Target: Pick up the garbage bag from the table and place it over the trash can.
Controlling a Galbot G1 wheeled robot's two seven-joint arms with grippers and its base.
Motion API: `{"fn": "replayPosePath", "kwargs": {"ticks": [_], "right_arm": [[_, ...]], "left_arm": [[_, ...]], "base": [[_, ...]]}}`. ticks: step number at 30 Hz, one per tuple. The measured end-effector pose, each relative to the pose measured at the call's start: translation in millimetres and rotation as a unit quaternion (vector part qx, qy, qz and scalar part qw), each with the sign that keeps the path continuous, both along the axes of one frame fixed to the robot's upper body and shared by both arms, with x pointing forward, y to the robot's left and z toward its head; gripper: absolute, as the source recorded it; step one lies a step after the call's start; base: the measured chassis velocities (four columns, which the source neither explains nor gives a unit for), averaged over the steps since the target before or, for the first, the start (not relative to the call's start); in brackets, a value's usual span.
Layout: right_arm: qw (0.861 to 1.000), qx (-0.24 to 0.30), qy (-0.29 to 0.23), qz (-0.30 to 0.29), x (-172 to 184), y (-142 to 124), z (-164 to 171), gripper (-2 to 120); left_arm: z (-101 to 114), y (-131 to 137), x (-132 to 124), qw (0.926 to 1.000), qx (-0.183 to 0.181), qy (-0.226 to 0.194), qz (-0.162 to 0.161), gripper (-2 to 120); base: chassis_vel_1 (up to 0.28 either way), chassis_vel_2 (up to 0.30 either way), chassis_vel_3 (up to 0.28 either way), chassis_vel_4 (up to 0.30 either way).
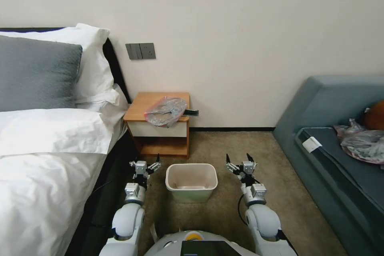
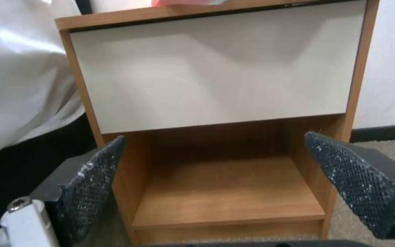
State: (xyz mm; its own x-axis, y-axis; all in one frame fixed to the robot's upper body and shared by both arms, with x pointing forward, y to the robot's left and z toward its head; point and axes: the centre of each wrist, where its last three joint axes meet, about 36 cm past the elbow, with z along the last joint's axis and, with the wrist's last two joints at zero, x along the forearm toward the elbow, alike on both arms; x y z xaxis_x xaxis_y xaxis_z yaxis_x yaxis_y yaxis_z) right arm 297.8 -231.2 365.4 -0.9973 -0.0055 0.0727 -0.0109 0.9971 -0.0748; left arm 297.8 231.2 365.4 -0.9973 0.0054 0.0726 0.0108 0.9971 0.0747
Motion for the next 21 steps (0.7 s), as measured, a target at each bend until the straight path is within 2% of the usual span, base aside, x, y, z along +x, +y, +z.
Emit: {"fn": "replayPosePath", "kwargs": {"ticks": [21], "right_arm": [[1.000, 0.000, 0.000, 0.000, 0.0, 0.0, 0.0, 100]], "left_arm": [[0.0, 0.0, 0.0, 1.0000, 0.000, 0.000, 0.000, 100]], "base": [[0.000, 0.000, 0.000, 0.000]]}}
